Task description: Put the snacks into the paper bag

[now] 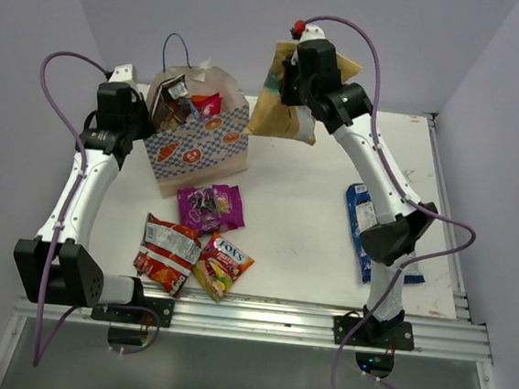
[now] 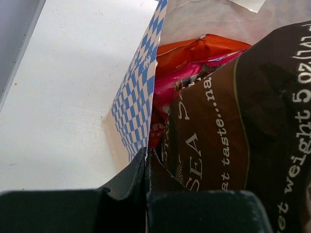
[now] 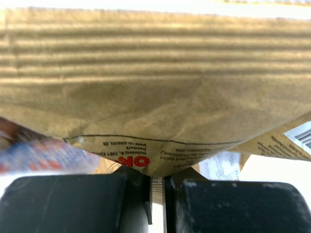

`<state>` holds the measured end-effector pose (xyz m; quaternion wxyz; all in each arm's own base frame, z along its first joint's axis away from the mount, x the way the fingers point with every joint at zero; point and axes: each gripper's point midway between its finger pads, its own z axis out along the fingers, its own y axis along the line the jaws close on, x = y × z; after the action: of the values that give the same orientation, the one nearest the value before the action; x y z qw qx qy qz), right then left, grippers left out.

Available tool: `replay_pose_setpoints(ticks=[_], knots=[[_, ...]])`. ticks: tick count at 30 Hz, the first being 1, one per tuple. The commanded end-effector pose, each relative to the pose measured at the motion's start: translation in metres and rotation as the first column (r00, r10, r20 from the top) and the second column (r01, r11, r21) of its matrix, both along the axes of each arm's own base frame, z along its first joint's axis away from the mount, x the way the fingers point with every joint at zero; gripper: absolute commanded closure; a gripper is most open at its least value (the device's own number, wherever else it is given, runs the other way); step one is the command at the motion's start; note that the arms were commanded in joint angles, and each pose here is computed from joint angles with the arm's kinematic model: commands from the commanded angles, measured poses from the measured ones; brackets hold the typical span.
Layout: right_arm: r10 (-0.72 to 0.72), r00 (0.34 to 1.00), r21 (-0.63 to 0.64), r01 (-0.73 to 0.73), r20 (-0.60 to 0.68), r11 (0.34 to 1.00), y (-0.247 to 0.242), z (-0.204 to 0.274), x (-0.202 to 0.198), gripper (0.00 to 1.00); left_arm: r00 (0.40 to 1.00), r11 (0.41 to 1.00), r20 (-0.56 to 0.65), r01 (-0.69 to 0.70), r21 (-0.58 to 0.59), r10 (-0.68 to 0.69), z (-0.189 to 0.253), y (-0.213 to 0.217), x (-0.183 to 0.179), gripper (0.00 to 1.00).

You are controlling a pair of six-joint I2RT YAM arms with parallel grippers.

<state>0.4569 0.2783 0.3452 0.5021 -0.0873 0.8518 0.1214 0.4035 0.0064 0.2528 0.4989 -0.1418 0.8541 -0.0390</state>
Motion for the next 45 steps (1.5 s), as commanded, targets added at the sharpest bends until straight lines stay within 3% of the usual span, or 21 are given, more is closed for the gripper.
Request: replay_pose_setpoints(ticks=[1,3,4,8,16,21,24,27,29,33,37,41,42,45], knots=[[0.025,0.919,0.294,-0.151,0.393,0.944,0.055,0.115,0.033,1.00,0.995,1.000,0.095,0.017,0.009,-0.017,0.031,-0.004,0.000,1.00],[0.090,0.885,0.325,-0.260,0.456,0.909,0.088,0.123,0.038,1.00,0.995,1.000,0.093,0.018,0.009,-0.019,0.030,-0.004,0.000,1.00],[0.079,0.828,0.369,-0.331,0.556,0.868,0.096,0.162,0.032,1.00,0.995,1.000,0.098,0.017,0.009,-0.018,0.031,-0.004,0.000,1.00],[0.033,0.742,0.470,-0.457,0.669,0.755,0.121,0.203,0.023,1.00,0.995,1.000,0.101,0.008,0.013,-0.010,0.031,-0.002,-0.003,1.00],[0.081,0.719,0.530,-0.578,0.690,0.620,0.147,0.219,-0.007,1.00,0.995,1.000,0.101,0.016,0.011,-0.017,0.030,-0.003,-0.003,1.00],[0.178,0.705,0.501,-0.637,0.687,0.586,0.172,0.216,-0.039,1.00,0.995,1.000,0.098,0.031,-0.001,-0.031,0.028,-0.007,-0.001,1.00],[0.239,0.729,0.493,-0.630,0.641,0.600,0.187,0.194,-0.044,1.00,0.994,0.999,0.103,0.035,-0.007,-0.034,0.029,-0.008,-0.001,1.00],[0.316,0.795,0.451,-0.568,0.518,0.689,0.204,0.131,-0.038,1.00,0.994,0.999,0.108,0.034,-0.009,-0.033,0.031,-0.008,-0.002,1.00],[0.332,0.826,0.314,-0.498,0.454,0.808,0.204,0.088,-0.029,1.00,0.994,0.999,0.105,0.034,-0.009,-0.033,0.029,-0.008,-0.002,1.00],[0.377,0.869,0.084,-0.422,0.320,0.903,0.204,0.008,-0.025,1.00,0.994,0.999,0.106,0.034,-0.009,-0.033,0.030,-0.008,-0.004,1.00],[0.437,0.870,-0.152,-0.412,0.227,0.898,0.197,-0.048,-0.029,1.00,0.993,0.999,0.111,0.035,-0.006,-0.034,0.031,-0.008,-0.005,1.00],[0.466,0.860,-0.244,-0.416,0.208,0.876,0.197,-0.063,-0.035,1.00,0.992,0.999,0.117,0.037,-0.005,-0.036,0.033,-0.008,-0.005,1.00],[0.471,0.856,-0.241,-0.421,0.214,0.874,0.197,-0.058,-0.036,0.97,0.993,0.999,0.117,0.036,-0.003,-0.036,0.032,-0.008,-0.005,1.00],[0.482,0.833,-0.211,-0.437,0.271,0.874,0.200,-0.028,-0.040,0.18,0.992,0.999,0.118,0.036,0.000,-0.035,0.032,-0.007,-0.006,1.00]])
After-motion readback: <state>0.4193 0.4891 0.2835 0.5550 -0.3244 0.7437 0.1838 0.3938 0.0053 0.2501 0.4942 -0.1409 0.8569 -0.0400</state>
